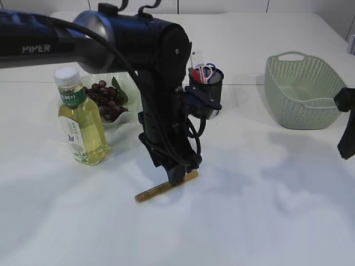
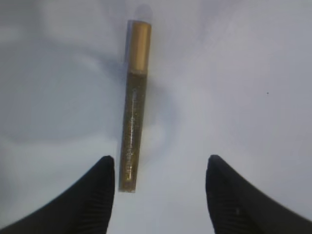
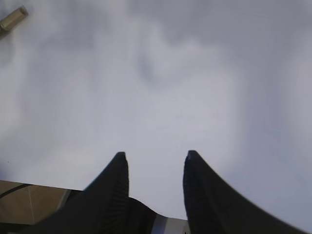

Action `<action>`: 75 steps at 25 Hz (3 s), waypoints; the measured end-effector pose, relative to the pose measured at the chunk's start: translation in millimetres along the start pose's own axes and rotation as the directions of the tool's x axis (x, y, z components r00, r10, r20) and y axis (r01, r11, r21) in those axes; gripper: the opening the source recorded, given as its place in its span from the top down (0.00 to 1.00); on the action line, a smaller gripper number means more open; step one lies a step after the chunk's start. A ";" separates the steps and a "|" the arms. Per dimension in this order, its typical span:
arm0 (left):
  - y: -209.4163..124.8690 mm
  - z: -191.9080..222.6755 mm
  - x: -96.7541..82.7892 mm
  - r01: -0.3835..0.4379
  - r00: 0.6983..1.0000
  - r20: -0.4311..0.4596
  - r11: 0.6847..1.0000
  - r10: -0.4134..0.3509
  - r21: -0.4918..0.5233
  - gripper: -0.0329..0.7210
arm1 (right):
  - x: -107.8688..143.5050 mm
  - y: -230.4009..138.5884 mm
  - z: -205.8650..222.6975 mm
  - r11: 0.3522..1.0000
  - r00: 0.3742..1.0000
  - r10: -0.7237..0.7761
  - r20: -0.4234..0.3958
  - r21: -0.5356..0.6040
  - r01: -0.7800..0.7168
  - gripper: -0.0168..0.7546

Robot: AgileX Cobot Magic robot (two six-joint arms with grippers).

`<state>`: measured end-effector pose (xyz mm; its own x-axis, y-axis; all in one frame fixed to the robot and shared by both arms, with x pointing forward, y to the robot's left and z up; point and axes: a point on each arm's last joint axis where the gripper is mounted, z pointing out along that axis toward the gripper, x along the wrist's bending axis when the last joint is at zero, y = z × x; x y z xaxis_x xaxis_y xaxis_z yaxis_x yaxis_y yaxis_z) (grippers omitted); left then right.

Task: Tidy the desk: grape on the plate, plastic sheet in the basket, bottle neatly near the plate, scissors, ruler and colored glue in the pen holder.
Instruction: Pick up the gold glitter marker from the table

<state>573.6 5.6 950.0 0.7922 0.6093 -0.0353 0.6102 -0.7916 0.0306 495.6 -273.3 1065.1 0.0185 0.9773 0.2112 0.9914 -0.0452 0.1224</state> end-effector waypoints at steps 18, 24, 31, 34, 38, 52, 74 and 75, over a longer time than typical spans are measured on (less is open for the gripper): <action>7.4 50.8 5.0 -0.018 1.000 -0.023 0.996 0.020 0.087 0.44 | -0.3 0.2 0.0 1.000 1.000 -0.001 0.003 -0.003 0.001 0.57; 19.2 47.5 7.2 -0.020 0.999 -0.036 1.000 0.021 0.024 0.44 | -0.3 0.4 0.0 1.000 1.000 -0.001 0.003 -0.005 0.001 0.57; 20.8 48.7 7.6 -0.020 0.999 -0.037 1.000 0.021 0.019 0.44 | -0.3 0.4 0.0 1.000 1.000 -0.001 0.003 -0.005 0.001 0.57; 20.7 51.7 7.7 -0.020 0.999 -0.036 0.999 0.021 0.025 0.44 | -0.3 0.4 0.0 1.000 1.000 -0.001 0.003 -0.005 0.001 0.57; 20.7 54.8 7.8 -0.021 0.999 -0.035 0.999 0.022 0.032 0.44 | -0.3 0.4 0.0 1.000 1.000 -0.001 0.003 -0.005 0.001 0.57; 20.4 60.2 7.9 -0.021 0.999 -0.032 0.999 0.022 0.043 0.46 | -0.3 0.4 0.0 1.000 1.000 -0.001 0.003 -0.005 0.001 0.57; 20.3 61.9 8.0 -0.021 0.999 -0.031 0.999 0.022 0.046 0.54 | -0.3 0.4 0.0 1.000 1.000 -0.001 0.003 -0.005 0.001 0.57; 20.3 61.9 8.0 -0.021 0.999 -0.031 0.999 0.022 0.046 0.54 | -0.3 0.4 0.0 1.000 1.000 -0.001 0.003 -0.005 0.001 0.57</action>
<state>591.7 -8.5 888.5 0.8054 0.5927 -0.0033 0.5926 -0.8053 -0.0151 496.1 -273.6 1065.1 0.0177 0.9780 0.2077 0.9908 -0.0450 0.1274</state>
